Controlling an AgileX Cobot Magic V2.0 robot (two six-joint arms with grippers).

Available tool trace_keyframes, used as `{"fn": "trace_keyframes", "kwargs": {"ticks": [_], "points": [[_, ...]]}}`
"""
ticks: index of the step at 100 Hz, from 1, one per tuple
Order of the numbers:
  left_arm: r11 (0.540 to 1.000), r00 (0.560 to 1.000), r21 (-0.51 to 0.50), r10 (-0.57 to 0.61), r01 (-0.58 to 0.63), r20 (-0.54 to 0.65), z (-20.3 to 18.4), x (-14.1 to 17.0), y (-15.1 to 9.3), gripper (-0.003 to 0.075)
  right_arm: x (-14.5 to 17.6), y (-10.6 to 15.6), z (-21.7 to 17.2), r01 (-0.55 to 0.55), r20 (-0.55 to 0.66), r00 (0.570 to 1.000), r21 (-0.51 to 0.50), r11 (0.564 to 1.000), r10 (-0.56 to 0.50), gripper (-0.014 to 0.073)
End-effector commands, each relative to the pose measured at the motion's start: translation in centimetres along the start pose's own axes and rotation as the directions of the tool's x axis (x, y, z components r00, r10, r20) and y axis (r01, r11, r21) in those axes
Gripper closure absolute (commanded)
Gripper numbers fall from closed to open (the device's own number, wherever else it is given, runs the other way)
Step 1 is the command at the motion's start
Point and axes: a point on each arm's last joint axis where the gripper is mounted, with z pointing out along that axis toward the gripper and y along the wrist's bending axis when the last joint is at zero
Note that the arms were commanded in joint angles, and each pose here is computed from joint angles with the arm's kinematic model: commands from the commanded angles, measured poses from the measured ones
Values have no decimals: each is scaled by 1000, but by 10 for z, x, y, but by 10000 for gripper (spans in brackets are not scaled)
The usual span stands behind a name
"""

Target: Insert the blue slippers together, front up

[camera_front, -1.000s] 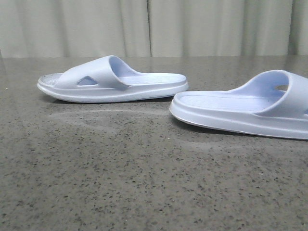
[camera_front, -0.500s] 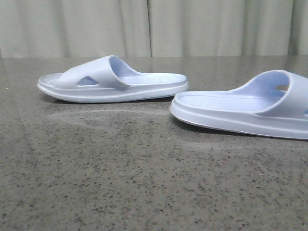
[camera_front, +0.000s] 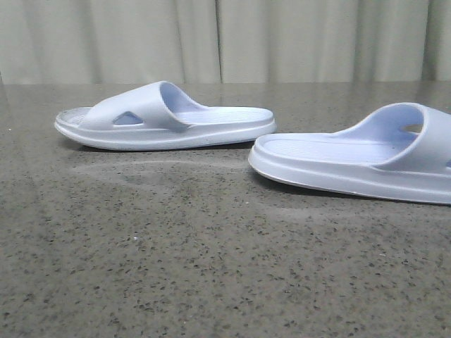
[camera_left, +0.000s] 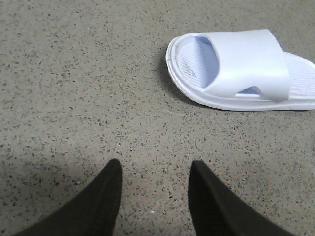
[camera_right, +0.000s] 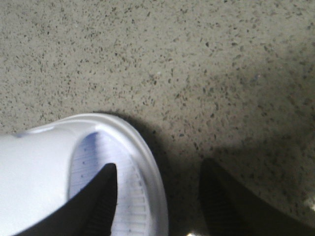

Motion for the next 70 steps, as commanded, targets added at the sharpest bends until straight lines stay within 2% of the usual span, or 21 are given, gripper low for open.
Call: {"fn": "trace_keyframes", "kwargs": {"ticks": [1, 14, 21, 28, 35, 47, 70], "points": [[1000, 997, 18, -19, 17, 71, -3, -14, -4, 439, -16, 0, -2, 2, 28, 1000, -63, 998, -1, 275], [999, 998, 34, -19, 16, 67, 1, -15, -3, 439, -18, -6, 8, -39, -48, 998, -107, 993, 34, 275], [999, 998, 40, -24, 22, 63, 4, -16, -3, 439, -16, -6, 13, -25, -100, 995, -141, 990, 11, 278], [999, 998, 47, -28, 25, 56, 7, -17, -2, 439, -15, -6, 18, -26, -130, 992, -177, 984, 3, 317], [998, 998, 57, -33, 30, 52, 10, -18, -2, 439, -14, -6, 21, -32, -150, 989, -194, 980, 2, 428], [997, 998, 67, -36, 33, 46, 17, -25, 0, 439, -13, -8, 24, -41, -170, 985, -197, 980, 7, 706], [994, 1000, 103, -25, 25, 0, 38, -50, 2, 439, -14, -8, 24, -45, -155, 988, -189, 981, 16, 699]]}}
